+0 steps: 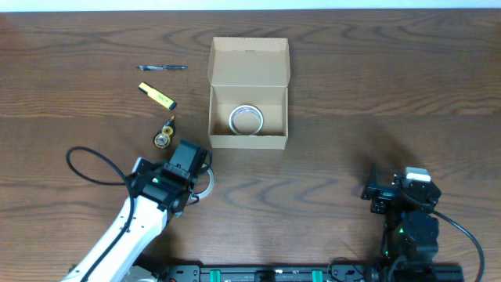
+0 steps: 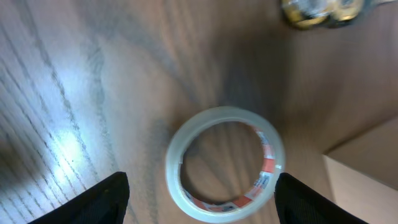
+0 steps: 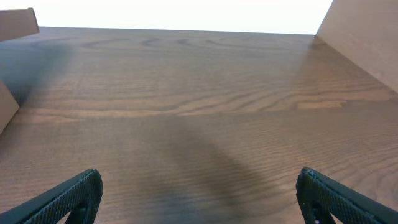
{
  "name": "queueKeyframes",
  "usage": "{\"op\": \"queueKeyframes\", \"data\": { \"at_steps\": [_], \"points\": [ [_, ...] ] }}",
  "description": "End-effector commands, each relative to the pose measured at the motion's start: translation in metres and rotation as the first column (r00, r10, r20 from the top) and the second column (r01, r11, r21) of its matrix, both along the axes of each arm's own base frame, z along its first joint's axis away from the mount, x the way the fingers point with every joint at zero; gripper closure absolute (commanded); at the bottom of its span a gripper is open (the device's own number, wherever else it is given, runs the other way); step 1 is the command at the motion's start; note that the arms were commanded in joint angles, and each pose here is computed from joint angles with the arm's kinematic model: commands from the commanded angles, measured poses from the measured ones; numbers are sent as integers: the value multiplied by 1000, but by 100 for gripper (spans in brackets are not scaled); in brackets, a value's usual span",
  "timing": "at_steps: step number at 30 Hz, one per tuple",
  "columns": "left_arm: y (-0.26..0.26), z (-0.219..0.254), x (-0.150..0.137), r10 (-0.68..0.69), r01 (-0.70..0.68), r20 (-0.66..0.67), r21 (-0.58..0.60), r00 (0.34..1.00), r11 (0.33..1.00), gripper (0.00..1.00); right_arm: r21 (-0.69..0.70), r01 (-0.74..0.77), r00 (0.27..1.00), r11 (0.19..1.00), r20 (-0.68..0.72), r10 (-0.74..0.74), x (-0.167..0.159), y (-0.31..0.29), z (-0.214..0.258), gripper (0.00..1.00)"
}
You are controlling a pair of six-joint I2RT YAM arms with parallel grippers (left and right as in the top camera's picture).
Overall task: Pack container
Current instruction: 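Grasp the second clear tape roll with the left gripper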
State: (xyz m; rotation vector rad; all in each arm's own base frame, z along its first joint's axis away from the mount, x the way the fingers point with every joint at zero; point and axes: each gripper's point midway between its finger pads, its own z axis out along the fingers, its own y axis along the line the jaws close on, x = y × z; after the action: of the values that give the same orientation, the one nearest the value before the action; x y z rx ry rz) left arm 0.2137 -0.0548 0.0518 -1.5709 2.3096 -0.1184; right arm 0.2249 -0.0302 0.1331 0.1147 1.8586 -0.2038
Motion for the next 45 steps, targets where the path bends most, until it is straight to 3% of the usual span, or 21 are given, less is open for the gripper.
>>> {"op": "queueKeyframes", "data": {
  "at_steps": [1,8,12,17,21,30,31,39,45],
  "points": [
    [-4,-17,-10,58,-60,-40,-51,997,997,24,16,13,1000,1000,5,-13,0,-2,-1,1],
    [-15,-40,-10,45,-54,-105,-85,993,995,25,16,14,1000,1000,5,-14,0,-2,-1,1],
    [-20,-48,-15,39,-54,-152,-99,988,994,39,16,13,1000,1000,5,-13,0,-2,0,1],
    [-22,-57,-23,43,-65,-197,-108,979,992,41,16,13,1000,1000,5,-13,0,-2,-1,1],
    [-22,-63,-28,50,-76,-210,-118,977,990,49,16,13,1000,1000,5,-13,0,-2,-1,1],
    [-18,-58,-21,60,-78,-165,-105,984,991,90,16,14,1000,1000,5,-14,0,-2,-1,1],
    [-16,-53,-18,65,-78,-135,-98,989,992,94,16,13,1000,1000,5,-13,0,-2,-1,1],
    [12,17,10,91,-93,127,10,988,996,94,16,13,1000,1000,5,-13,0,-2,-1,1],
    [-8,106,68,-199,168,252,138,947,976,94,16,13,1000,1000,5,-13,0,-2,0,1]
  ]
}}
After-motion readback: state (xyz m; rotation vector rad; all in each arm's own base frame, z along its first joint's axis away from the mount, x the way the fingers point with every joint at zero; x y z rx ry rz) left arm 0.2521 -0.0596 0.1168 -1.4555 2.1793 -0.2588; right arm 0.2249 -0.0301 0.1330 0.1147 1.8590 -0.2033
